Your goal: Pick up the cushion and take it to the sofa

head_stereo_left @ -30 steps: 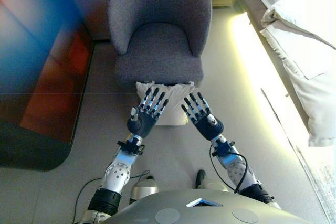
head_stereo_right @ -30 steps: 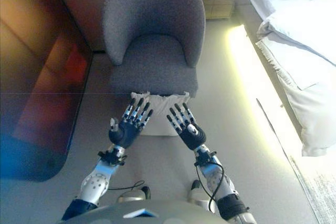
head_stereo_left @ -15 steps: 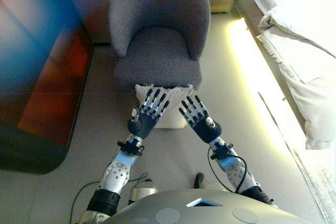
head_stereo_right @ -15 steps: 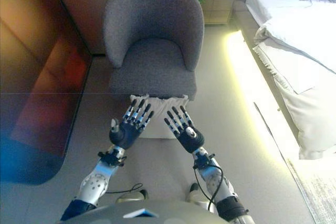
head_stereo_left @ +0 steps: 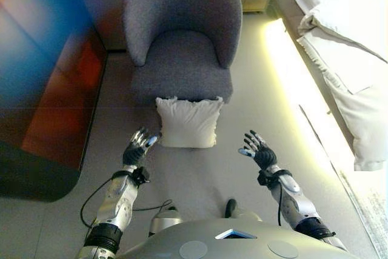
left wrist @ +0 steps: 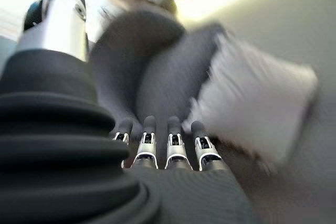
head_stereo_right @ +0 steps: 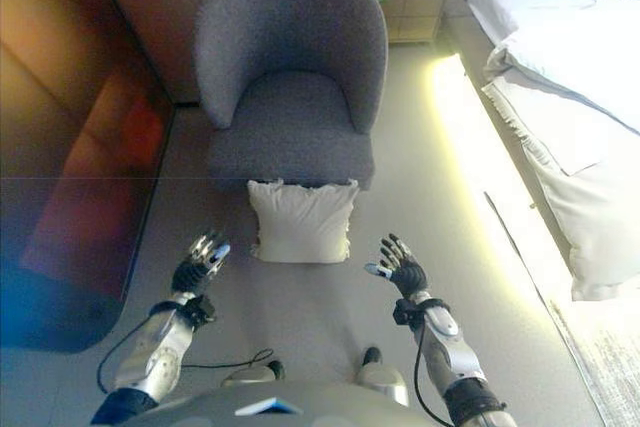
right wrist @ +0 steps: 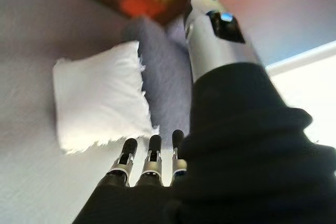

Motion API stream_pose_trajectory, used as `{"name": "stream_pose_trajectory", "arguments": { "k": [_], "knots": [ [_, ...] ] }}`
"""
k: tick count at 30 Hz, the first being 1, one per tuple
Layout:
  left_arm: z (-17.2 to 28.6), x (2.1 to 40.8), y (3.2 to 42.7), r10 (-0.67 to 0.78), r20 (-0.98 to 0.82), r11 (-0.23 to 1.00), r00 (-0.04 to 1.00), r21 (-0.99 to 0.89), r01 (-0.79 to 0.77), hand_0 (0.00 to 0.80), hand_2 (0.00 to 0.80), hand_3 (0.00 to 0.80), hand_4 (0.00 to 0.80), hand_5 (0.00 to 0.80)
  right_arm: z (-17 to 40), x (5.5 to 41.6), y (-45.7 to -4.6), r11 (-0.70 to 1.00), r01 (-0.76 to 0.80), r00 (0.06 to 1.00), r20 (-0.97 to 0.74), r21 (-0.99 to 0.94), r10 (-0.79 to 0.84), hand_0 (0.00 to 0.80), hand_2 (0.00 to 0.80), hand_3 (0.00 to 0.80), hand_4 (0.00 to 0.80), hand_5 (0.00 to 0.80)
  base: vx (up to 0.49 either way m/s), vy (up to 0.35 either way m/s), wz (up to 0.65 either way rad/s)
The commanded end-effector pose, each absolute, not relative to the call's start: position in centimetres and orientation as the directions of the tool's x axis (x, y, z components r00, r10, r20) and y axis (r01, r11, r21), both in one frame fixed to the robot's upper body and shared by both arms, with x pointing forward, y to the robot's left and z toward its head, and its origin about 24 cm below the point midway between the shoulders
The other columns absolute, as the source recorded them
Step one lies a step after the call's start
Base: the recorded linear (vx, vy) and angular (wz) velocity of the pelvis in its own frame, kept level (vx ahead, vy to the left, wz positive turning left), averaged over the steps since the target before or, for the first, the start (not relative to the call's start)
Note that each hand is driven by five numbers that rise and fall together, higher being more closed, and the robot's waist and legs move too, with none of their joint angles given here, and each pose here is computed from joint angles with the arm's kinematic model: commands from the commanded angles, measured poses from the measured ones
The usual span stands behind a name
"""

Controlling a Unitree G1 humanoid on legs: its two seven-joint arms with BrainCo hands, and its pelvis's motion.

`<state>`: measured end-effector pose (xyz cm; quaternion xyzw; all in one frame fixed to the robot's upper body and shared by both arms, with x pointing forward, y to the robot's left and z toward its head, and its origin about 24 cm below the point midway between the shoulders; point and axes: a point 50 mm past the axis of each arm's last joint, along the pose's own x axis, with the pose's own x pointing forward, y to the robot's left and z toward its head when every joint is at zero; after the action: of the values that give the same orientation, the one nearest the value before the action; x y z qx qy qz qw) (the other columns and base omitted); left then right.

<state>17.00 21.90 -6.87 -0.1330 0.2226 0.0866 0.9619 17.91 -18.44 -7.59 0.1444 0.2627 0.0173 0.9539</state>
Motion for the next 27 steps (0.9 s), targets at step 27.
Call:
{"name": "stream_pose_trajectory", "arguments": {
  "k": [27],
  "knots": [
    [-3.7, 19.4, 22.7, 0.070, -0.258, 0.925, 0.964, -0.345, -0.160, 0.000, 0.000, 0.000, 0.000, 0.000, -6.4, 17.3, -20.7, 0.881, 0.273, 0.911, -0.398, 0.386, -0.108, 0.000, 0.000, 0.000, 0.000, 0.000, 0.105, 0.079, 0.13]
  ]
}}
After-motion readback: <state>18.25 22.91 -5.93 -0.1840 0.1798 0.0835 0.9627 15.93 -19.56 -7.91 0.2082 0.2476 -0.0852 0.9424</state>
